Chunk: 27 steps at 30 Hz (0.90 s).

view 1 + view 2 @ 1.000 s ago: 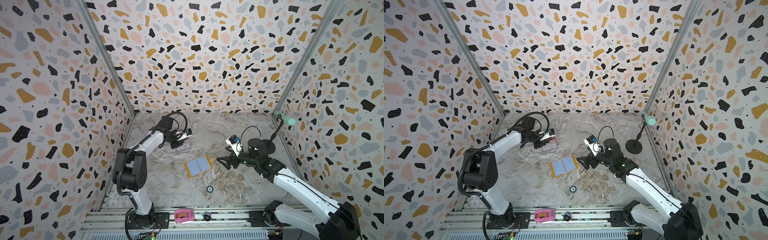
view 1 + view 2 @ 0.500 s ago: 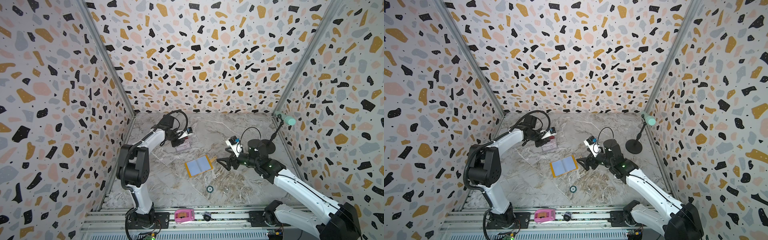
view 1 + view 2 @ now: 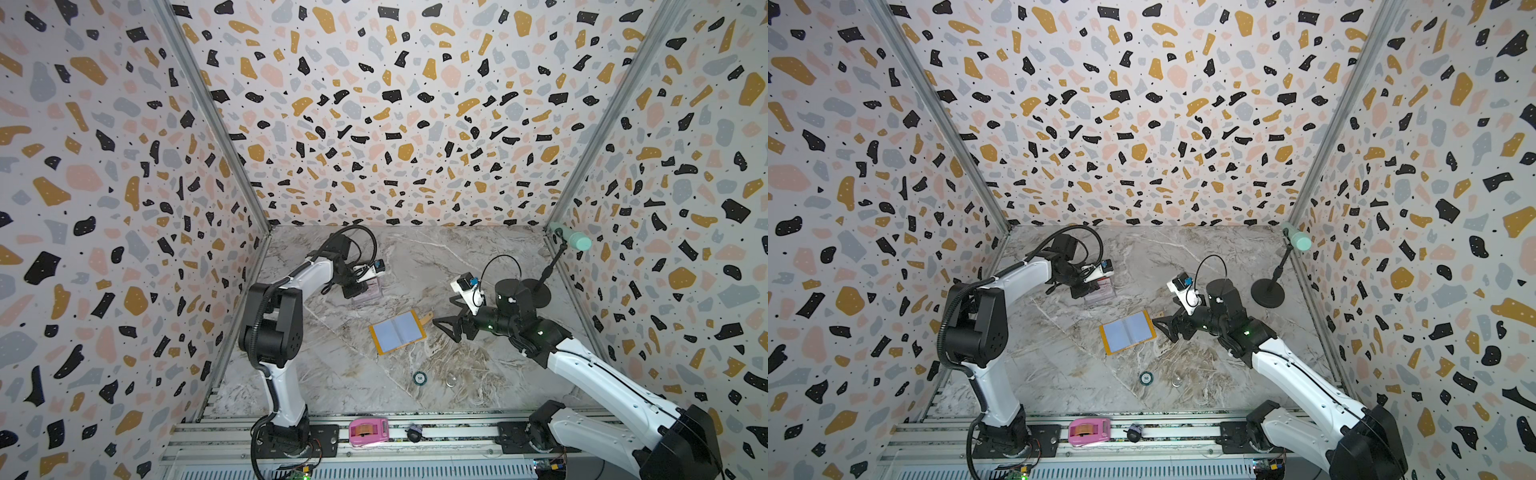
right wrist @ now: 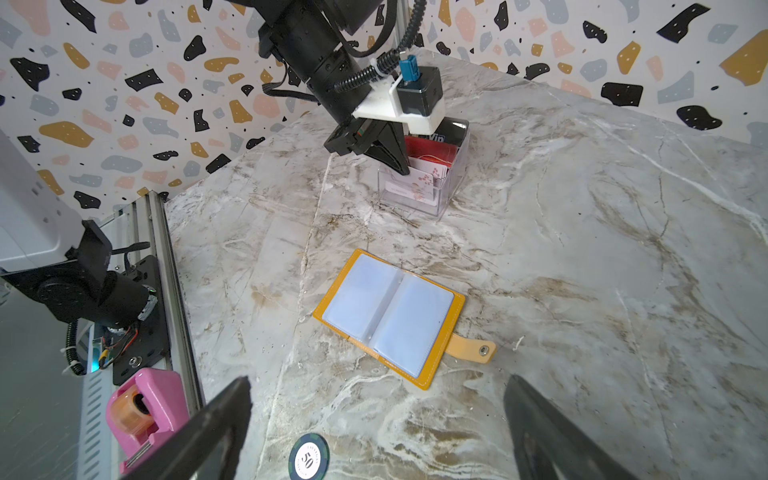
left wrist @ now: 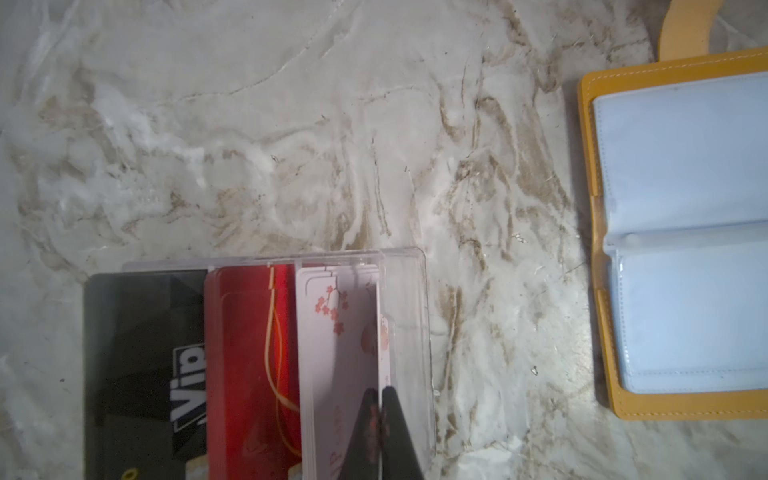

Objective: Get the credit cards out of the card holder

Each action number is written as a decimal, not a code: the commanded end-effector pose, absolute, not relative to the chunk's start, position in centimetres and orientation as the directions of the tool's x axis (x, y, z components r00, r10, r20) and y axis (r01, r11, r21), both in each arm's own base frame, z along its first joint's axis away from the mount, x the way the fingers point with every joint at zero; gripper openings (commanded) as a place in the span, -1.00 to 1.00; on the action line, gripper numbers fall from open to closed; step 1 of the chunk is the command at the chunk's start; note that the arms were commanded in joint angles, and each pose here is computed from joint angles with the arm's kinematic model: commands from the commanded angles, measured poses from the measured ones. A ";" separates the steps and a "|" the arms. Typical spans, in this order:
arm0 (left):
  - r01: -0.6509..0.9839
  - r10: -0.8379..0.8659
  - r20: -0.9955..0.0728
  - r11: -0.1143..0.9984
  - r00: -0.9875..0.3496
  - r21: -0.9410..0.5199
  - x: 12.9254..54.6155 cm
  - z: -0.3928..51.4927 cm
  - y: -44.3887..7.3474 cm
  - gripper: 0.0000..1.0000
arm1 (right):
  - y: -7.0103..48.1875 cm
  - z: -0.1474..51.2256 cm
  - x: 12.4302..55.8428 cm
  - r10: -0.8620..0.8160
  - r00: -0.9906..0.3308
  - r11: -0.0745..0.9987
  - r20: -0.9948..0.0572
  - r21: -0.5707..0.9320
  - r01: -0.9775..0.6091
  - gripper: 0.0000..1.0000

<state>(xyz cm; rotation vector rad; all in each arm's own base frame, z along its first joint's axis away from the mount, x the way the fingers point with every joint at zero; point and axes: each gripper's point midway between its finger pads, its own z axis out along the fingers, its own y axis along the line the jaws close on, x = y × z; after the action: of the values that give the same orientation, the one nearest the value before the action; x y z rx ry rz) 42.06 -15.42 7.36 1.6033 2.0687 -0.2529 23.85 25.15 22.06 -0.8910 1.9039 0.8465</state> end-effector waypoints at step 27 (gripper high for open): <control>0.933 0.815 -0.525 0.346 -0.244 0.104 42.9 7.2 -15.4 -0.85 | 24.6 22.6 23.7 -0.229 -0.366 0.541 -0.902 0.195 -0.818 0.91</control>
<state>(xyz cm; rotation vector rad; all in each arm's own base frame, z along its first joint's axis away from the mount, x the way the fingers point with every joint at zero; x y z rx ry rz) 42.33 -15.31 6.81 1.5466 2.1202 -0.2986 23.62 24.60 22.03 -0.8684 1.8965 0.8252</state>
